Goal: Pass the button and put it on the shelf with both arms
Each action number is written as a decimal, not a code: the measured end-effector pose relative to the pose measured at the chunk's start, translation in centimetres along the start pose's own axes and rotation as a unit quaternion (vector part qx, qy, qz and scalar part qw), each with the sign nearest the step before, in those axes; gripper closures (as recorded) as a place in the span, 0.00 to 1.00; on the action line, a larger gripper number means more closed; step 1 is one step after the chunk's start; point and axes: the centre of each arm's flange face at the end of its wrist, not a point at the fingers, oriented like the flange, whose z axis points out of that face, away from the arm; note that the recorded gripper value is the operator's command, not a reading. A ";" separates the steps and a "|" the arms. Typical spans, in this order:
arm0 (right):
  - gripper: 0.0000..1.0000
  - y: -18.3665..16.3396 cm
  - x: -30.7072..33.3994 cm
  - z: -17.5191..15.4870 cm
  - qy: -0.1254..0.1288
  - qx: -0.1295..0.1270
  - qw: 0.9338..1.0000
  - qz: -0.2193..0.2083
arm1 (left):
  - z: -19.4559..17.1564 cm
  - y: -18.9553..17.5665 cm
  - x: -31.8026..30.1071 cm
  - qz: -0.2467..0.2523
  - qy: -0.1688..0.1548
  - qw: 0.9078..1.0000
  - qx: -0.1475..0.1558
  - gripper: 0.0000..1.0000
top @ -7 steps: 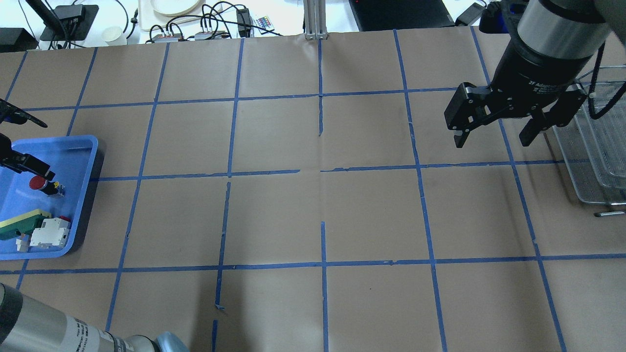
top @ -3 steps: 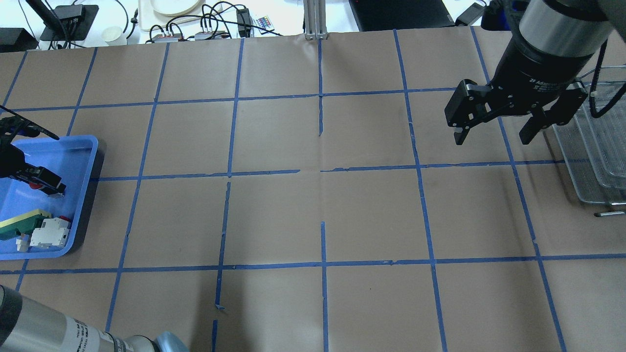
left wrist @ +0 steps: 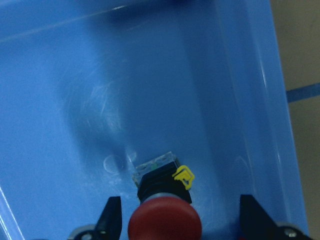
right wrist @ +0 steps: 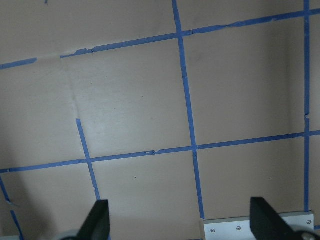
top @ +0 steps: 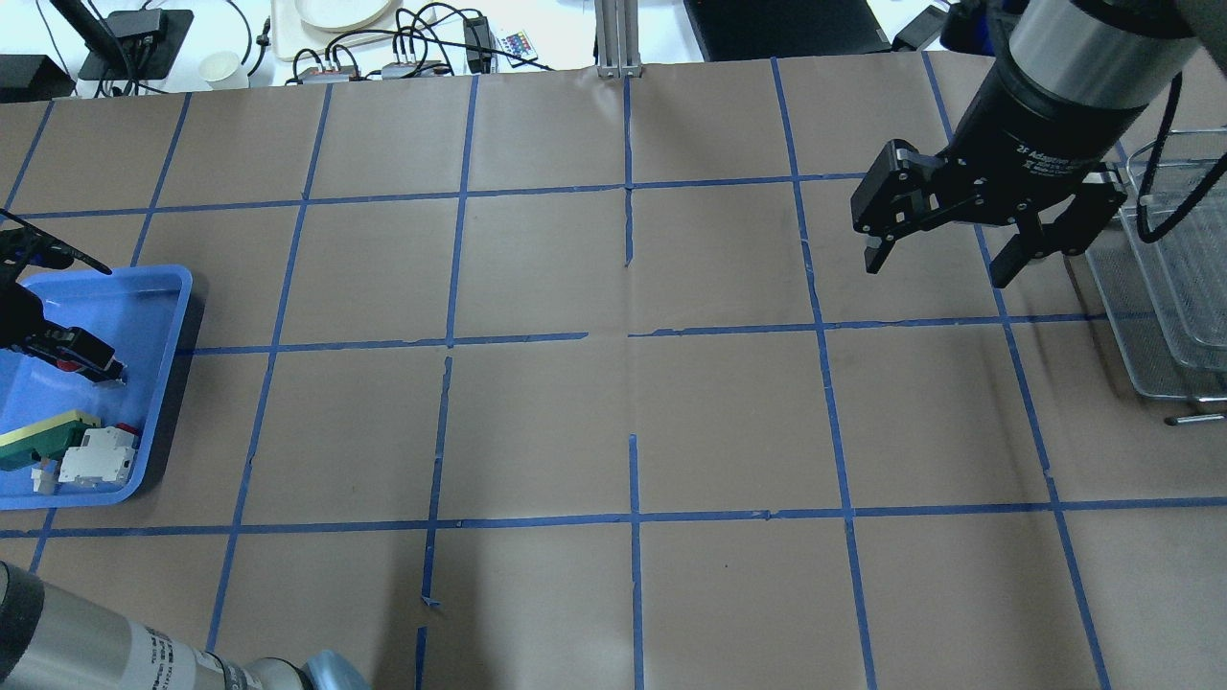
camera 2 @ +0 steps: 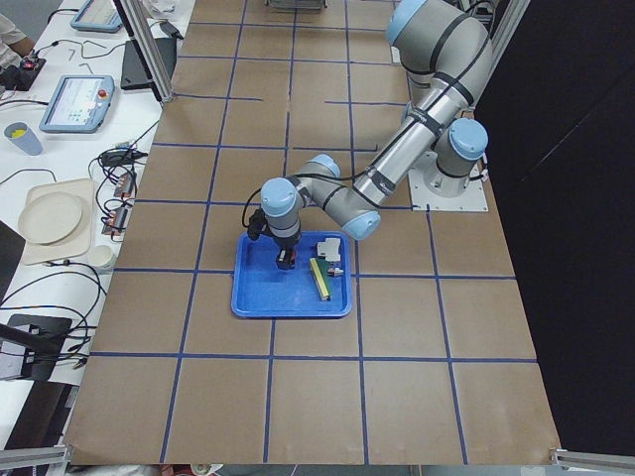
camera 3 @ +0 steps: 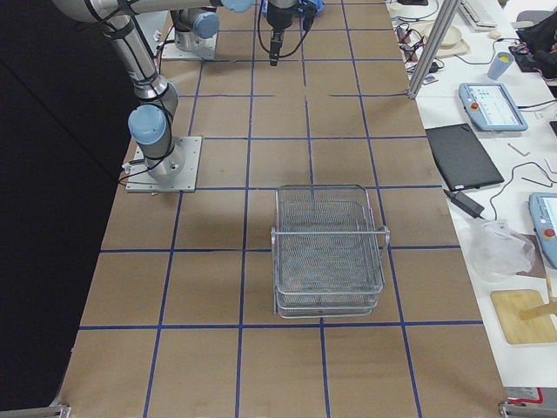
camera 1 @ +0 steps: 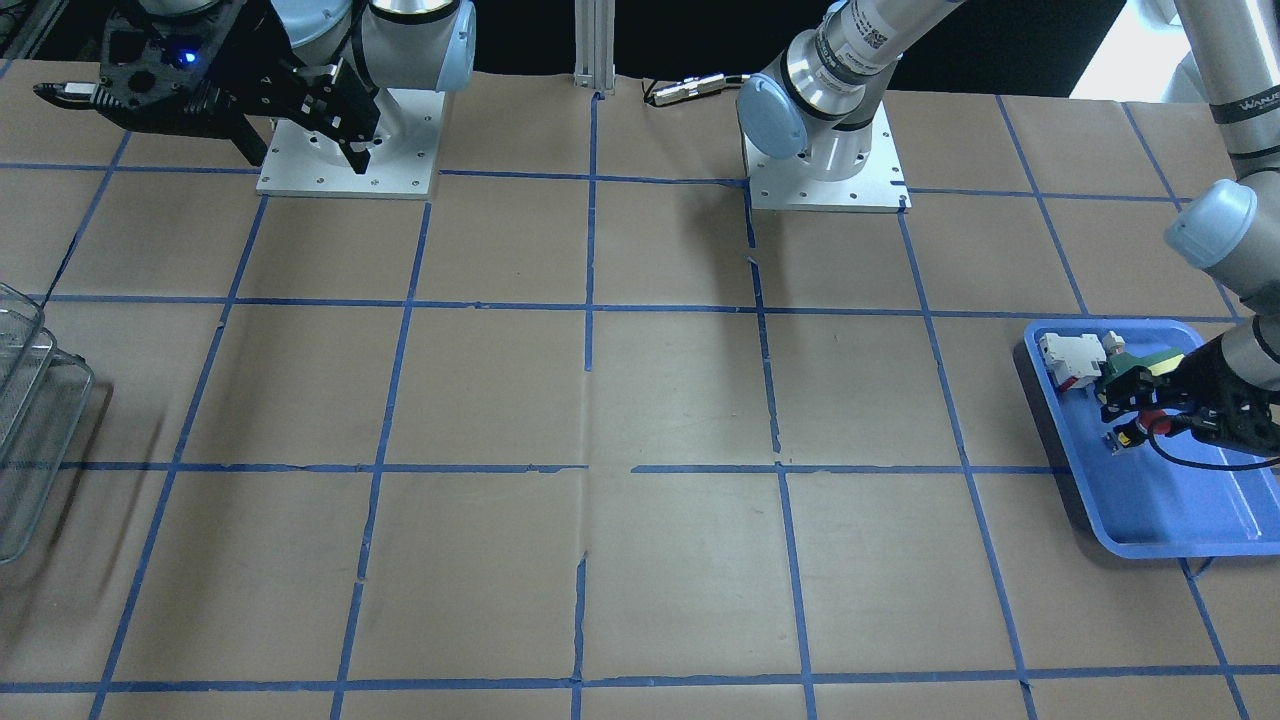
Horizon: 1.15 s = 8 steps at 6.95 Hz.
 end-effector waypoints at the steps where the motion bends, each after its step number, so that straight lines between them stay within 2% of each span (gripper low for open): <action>1: 0.00 -0.6 -0.4 0.5 -0.024 -0.010 1.000 0.017 | -0.1 0.0 0.0 -0.003 -0.001 1.000 0.000 0.16; 2: 0.00 -1.3 -0.8 1.1 -0.054 -0.021 0.997 0.044 | -0.1 0.0 0.0 -0.019 -0.001 1.000 0.001 0.18; 3: 0.00 -1.9 -1.1 1.3 -0.088 -0.032 0.993 0.076 | -0.2 0.0 -0.1 -0.041 -0.001 0.999 0.001 0.26; 4: 0.00 -2.6 -0.6 1.3 -0.118 -0.041 0.986 0.106 | -0.2 0.0 -0.1 -0.056 -0.002 0.998 0.001 0.48; 5: 0.00 -3.3 0.3 1.1 -0.144 -0.045 0.980 0.131 | -0.2 0.1 -0.1 -0.064 -0.003 0.998 0.000 0.63; 6: 0.00 -3.8 0.9 1.0 -0.172 -0.055 0.970 0.165 | -0.2 0.1 -0.1 -0.068 -0.005 0.998 -0.003 0.68; 8: 0.00 -4.6 0.4 0.9 -0.229 -0.089 0.936 0.253 | -0.5 0.2 -0.1 -0.069 -0.009 0.998 -0.005 0.72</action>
